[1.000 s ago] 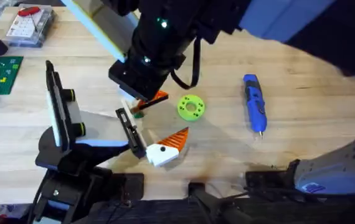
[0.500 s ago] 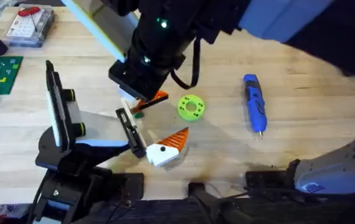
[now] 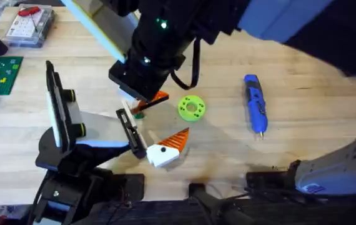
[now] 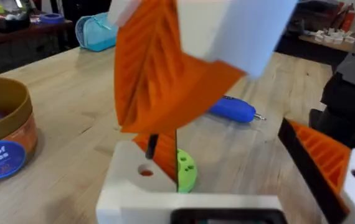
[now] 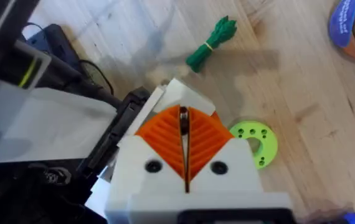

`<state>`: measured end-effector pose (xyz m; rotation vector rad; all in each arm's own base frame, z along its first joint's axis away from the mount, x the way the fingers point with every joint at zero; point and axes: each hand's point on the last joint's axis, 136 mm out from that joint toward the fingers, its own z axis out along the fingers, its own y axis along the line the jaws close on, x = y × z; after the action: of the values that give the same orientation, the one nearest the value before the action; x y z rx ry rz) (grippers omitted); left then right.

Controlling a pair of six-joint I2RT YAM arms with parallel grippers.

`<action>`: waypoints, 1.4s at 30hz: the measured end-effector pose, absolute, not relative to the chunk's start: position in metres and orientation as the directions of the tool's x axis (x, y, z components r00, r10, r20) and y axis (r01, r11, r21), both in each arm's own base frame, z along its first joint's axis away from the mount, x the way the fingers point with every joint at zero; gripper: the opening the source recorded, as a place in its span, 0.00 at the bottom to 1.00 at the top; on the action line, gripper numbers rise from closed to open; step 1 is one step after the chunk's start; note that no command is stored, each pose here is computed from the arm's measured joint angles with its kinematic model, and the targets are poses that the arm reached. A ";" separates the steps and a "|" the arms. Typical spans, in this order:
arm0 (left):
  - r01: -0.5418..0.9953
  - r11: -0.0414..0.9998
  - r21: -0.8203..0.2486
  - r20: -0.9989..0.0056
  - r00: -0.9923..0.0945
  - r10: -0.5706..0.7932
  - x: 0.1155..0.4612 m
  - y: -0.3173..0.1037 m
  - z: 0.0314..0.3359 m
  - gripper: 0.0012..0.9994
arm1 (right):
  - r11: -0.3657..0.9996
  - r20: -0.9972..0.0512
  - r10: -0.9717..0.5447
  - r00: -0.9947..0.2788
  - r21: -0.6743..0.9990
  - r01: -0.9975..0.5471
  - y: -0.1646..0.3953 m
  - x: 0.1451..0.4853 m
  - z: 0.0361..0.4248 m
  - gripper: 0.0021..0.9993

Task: Pick up the gripper from the table and insert it into the empty holder that is missing its gripper. Then pick up a screw, insert it into the mounting hole, and use the screwdriver to tighten it. Finally, clean up the table by picking up the vegetable and placing it into the bucket.

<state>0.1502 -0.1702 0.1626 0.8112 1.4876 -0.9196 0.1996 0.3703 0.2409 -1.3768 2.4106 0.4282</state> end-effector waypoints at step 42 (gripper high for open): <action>0.885 0.454 -0.102 -0.994 -0.111 -0.009 0.150 -0.170 0.163 0.99 | 0.490 -0.400 -0.778 -0.484 0.095 -0.867 0.374 0.202 0.229 0.01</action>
<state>0.1502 -0.1702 0.1626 0.8112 1.4876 -0.9196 0.2019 0.3742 0.2287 -1.3883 2.4346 0.4118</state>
